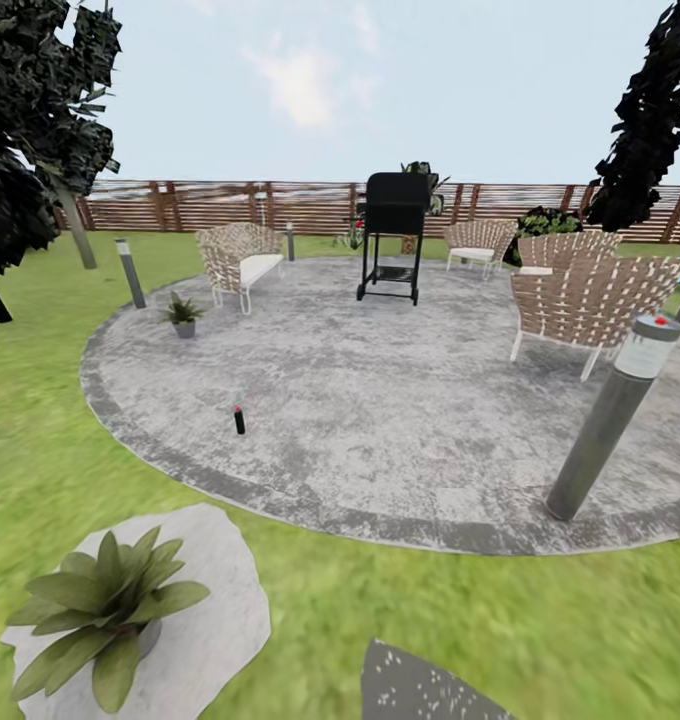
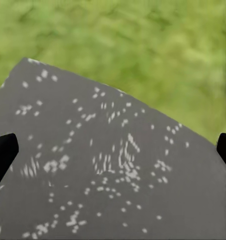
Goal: Pick up the pesticide atomizer in the garden and spray insectifuge to fully cover both potted plants in the garden.
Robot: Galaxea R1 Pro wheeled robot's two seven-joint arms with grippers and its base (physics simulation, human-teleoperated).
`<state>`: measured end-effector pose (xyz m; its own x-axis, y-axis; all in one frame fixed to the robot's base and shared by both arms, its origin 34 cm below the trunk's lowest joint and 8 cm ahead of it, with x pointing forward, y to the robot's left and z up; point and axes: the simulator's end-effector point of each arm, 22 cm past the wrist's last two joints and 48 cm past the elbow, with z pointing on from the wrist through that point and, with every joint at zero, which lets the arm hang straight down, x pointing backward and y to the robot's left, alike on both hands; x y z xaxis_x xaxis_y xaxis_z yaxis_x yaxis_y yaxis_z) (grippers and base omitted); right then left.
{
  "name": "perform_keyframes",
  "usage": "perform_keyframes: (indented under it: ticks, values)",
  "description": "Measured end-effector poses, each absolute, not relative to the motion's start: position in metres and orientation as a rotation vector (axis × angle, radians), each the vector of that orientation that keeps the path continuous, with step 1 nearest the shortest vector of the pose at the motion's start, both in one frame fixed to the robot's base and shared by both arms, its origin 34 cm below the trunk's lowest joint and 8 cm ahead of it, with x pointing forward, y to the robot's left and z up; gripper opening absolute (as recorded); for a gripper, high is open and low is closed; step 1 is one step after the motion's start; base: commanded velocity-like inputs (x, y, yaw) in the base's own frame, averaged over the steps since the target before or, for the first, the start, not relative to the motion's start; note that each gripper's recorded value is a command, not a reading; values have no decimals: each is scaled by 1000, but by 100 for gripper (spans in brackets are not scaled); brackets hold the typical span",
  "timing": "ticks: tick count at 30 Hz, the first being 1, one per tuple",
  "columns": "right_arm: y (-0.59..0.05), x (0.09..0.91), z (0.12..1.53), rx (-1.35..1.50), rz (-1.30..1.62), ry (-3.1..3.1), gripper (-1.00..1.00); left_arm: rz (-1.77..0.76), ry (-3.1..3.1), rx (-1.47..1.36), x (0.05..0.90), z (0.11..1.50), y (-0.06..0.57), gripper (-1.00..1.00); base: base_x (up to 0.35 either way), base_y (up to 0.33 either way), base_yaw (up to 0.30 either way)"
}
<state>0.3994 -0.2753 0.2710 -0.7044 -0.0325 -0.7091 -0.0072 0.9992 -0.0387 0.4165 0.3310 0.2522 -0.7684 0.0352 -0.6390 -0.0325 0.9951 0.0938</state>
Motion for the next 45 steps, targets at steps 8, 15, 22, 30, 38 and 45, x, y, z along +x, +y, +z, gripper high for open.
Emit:
perform_keyframes:
  ticks: [8, 15, 22, 30, 38, 45]
  values:
    - [-275, 399, 271, -27, -42, 2352, 100, 130, 2444, 2, 416, 252, 331, 100, 235, -198, 0]
    - [-275, 399, 271, -27, -42, 2352, 100, 130, 2443, 2, 417, 252, 331, 100, 233, -201, 0]
    - [-275, 400, 271, -26, -42, 2351, 100, 130, 2443, 2, 417, 252, 331, 100, 230, -206, 0]
    - [-276, 400, 272, -25, -43, 2350, 100, 132, 2444, -1, 416, 252, 333, 100, 230, -207, 35]
    - [-276, 400, 272, -23, -44, 2350, 100, 132, 2443, -3, 416, 252, 332, 100, 258, -207, 242]
    - [-276, 400, 272, -23, -44, 2349, 100, 131, 2444, -4, 416, 252, 332, 100, 280, -207, 273]
